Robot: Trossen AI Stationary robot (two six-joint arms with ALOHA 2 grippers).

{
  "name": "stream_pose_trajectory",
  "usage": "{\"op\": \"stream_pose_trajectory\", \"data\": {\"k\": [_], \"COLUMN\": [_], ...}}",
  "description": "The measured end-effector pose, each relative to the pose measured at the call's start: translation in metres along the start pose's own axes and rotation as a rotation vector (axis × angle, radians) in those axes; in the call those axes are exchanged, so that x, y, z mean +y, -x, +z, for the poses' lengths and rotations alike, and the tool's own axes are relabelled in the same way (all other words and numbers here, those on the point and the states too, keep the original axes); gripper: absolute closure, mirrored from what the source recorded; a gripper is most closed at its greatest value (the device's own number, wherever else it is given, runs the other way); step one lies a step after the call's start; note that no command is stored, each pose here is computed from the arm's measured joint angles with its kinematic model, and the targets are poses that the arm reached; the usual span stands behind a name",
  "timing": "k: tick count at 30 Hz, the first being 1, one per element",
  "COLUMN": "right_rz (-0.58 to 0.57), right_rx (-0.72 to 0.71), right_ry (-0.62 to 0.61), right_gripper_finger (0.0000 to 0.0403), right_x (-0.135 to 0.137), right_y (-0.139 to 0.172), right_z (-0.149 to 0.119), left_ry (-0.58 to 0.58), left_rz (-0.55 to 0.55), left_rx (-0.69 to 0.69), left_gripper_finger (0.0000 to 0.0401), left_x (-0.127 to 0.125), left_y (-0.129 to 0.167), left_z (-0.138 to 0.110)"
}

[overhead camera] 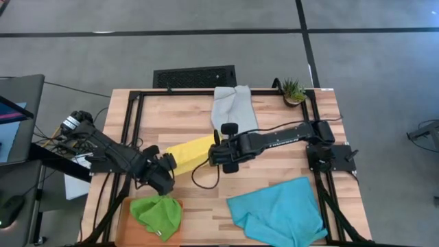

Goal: Fold microfiber towels
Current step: Fold the yellow towel

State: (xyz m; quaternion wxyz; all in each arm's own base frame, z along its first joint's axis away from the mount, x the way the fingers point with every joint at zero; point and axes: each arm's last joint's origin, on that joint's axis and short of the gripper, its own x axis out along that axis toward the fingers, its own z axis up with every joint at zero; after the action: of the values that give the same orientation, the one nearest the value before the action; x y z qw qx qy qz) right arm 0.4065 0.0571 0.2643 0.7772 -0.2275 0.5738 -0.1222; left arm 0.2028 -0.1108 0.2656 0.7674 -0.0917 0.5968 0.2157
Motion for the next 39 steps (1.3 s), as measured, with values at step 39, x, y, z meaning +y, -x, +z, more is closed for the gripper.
{"op": "stream_pose_trajectory", "data": {"k": [39], "right_rz": [0.094], "right_rx": [0.014], "right_ry": [-0.141], "right_gripper_finger": [0.0351], "right_x": [-0.049], "right_y": [-0.089], "right_z": [-0.026], "left_ry": [0.217], "left_rz": [0.137], "left_rx": [0.104], "left_gripper_finger": [0.0396], "left_x": [0.062], "left_y": [-0.068], "left_z": [0.033]}}
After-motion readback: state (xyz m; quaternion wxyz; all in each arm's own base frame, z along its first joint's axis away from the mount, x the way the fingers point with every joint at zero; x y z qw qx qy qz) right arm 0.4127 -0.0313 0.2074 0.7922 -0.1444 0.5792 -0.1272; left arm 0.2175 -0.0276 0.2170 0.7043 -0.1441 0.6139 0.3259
